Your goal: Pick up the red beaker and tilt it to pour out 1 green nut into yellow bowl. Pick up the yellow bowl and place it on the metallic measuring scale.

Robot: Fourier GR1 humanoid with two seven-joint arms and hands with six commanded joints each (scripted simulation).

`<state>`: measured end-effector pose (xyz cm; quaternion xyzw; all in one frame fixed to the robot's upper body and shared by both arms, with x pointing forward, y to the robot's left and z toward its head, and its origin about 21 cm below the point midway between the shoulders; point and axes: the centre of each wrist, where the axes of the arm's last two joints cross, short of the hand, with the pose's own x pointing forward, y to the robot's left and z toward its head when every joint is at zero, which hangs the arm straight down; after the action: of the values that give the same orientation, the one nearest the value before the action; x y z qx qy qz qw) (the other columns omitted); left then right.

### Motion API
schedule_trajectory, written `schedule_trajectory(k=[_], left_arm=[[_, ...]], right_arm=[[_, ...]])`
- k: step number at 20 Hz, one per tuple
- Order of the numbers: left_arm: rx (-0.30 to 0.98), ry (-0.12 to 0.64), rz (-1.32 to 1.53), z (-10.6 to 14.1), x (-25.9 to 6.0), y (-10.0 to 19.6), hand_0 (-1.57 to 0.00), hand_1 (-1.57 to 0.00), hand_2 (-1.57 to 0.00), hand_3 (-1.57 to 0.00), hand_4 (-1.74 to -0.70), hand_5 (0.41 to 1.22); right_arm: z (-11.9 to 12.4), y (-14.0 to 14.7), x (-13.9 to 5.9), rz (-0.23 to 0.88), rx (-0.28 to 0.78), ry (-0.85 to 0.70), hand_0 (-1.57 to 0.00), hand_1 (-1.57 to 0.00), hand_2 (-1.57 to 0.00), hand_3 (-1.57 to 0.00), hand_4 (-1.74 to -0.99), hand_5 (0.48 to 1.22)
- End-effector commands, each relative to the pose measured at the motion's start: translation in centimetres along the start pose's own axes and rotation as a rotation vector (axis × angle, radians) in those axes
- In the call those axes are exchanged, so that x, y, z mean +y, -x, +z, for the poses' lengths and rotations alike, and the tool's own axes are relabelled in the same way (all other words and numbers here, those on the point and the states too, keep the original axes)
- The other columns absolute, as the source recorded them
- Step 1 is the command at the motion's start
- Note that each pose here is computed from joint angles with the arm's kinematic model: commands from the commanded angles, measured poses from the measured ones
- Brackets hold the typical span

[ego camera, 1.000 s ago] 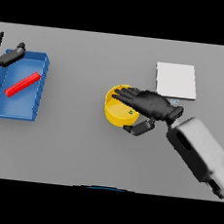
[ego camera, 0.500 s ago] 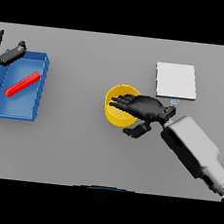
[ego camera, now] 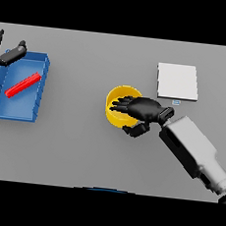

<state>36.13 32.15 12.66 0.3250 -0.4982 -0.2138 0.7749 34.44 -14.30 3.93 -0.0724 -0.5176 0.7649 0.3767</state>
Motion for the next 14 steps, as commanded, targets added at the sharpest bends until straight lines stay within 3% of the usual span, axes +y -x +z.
schedule_trajectory(k=[1,4,6,7,10,14], left_arm=[[-0.006,0.005,0.002,0.07,-0.09,0.22,0.00,0.00,0.00,0.00,-0.80,0.730],[-0.006,0.011,0.002,-0.23,-0.19,0.20,0.00,0.00,0.00,0.00,-0.79,0.729],[-0.004,0.006,-0.003,0.07,0.11,0.16,0.00,0.00,0.00,0.00,-0.79,0.732],[-0.012,0.014,0.004,0.16,-0.45,0.24,0.00,0.00,0.00,0.00,-0.79,0.733],[-0.016,0.015,0.006,0.25,-0.60,0.11,0.00,0.00,0.00,0.00,-0.79,0.735],[-0.006,0.005,0.006,0.04,-0.20,0.50,0.00,0.00,0.00,0.00,-0.79,0.727]], right_arm=[[0.08,0.05,-0.39,-0.002,0.001,0.000,-0.07,-0.07,-0.14,-0.18,-1.365,0.838],[0.14,0.03,-0.17,0.016,-0.002,-0.019,-0.47,-0.38,-0.38,-0.42,-1.479,0.999],[0.23,0.29,-0.30,0.022,-0.016,-0.023,-0.78,-0.65,-0.59,-0.83,-1.469,1.079],[0.14,0.23,-0.52,0.014,-0.015,-0.033,-0.94,-0.81,-0.79,-0.98,-1.521,1.108],[0.43,-0.08,-0.27,0.018,-0.012,-0.027,-1.25,-1.18,-1.17,-1.05,-1.621,1.163],[0.74,0.05,-0.87,0.016,0.012,-0.027,-1.44,-1.41,-1.41,-1.15,-1.683,1.197]])
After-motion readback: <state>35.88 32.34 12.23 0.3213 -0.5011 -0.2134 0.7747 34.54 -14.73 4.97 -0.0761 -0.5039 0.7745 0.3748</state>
